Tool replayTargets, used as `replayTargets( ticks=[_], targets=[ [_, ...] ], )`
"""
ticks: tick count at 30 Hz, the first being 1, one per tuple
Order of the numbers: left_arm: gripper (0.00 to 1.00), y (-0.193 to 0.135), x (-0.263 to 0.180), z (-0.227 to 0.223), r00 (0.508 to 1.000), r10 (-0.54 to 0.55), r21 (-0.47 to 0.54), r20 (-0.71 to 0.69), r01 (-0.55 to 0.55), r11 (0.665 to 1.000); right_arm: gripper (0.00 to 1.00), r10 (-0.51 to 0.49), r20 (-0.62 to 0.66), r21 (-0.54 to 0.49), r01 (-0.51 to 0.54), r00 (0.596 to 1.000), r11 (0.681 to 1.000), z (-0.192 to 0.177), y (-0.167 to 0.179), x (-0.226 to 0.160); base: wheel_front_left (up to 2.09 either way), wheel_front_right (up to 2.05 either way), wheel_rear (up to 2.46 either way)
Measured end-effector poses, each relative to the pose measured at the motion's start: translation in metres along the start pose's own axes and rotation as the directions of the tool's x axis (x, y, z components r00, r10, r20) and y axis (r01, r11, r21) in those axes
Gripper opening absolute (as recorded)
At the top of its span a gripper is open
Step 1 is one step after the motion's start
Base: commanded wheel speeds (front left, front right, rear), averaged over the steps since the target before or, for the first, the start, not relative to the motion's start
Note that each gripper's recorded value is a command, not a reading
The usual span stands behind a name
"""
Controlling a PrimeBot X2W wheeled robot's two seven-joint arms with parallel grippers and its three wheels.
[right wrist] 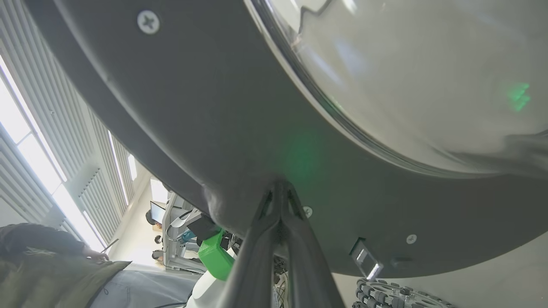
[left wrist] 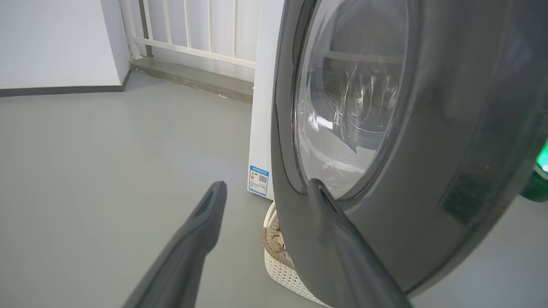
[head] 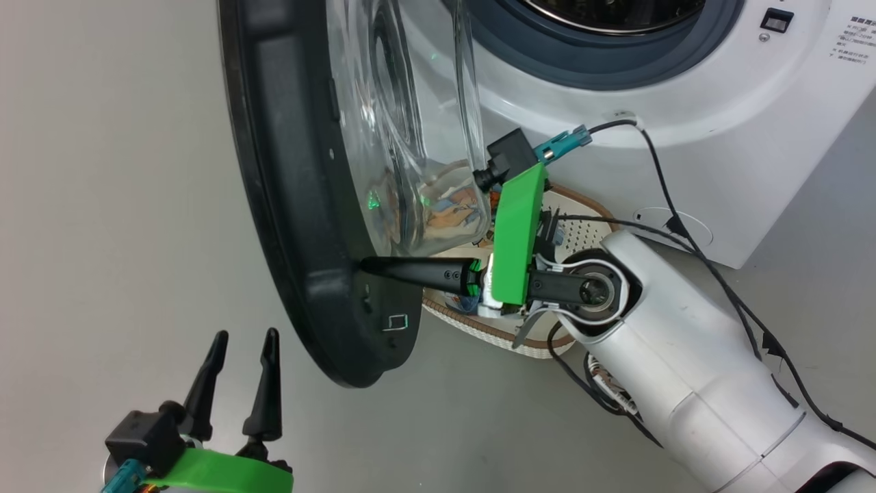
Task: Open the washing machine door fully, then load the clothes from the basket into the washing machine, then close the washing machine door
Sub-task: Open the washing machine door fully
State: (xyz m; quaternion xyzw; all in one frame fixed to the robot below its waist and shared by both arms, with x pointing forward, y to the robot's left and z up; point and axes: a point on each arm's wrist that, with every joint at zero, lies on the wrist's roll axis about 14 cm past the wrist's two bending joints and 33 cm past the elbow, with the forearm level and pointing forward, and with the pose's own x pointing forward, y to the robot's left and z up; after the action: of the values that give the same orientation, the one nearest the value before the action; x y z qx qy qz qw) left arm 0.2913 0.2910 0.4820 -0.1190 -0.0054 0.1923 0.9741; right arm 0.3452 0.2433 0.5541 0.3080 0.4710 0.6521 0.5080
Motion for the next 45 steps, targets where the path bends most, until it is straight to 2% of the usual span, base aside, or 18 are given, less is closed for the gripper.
replayTargets(
  ticks=[13,16,17,21,32,41,45],
  targets=[
    [1.0,-0.005,-0.001,0.0,1.0,-0.017,-0.002,0.002,0.017,1.0,0.02,-0.007,0.032,-0.003,0.007,0.999,1.0,0.002,0.004,0.001,0.0,0.0,0.0],
    [1.0,-0.009,-0.001,-0.002,0.999,-0.033,-0.005,-0.003,0.033,0.999,0.58,-0.022,0.063,-0.02,0.023,0.998,1.0,0.007,0.004,-0.002,0.0,0.0,0.0],
    [1.0,-0.01,-0.002,-0.002,0.999,-0.038,-0.005,-0.005,0.038,0.999,1.0,-0.026,0.074,-0.027,0.028,0.997,0.999,0.008,0.004,-0.003,0.0,0.0,0.0],
    [1.0,-0.009,-0.004,-0.005,0.999,-0.05,0.003,-0.016,0.05,0.999,1.0,-0.043,0.126,-0.029,0.047,0.991,0.998,0.014,0.002,-0.012,0.0,0.0,0.0],
    [1.0,-0.011,-0.005,-0.008,0.996,-0.085,0.013,-0.03,0.086,0.996,1.0,-0.212,0.247,-0.032,0.226,0.946,0.974,0.014,-0.043,-0.059,0.0,0.0,0.0],
    [1.0,-0.019,0.002,-0.007,0.993,-0.112,0.006,-0.023,0.112,0.994,1.0,-0.33,0.366,-0.009,0.358,0.87,0.934,0.012,-0.074,-0.112,0.0,0.0,0.0],
    [1.0,-0.02,0.003,-0.006,0.993,-0.119,0.004,-0.018,0.119,0.993,1.0,-0.396,0.416,-0.016,0.442,0.818,0.897,0.007,-0.092,-0.139,0.0,0.0,0.0]
  ],
)
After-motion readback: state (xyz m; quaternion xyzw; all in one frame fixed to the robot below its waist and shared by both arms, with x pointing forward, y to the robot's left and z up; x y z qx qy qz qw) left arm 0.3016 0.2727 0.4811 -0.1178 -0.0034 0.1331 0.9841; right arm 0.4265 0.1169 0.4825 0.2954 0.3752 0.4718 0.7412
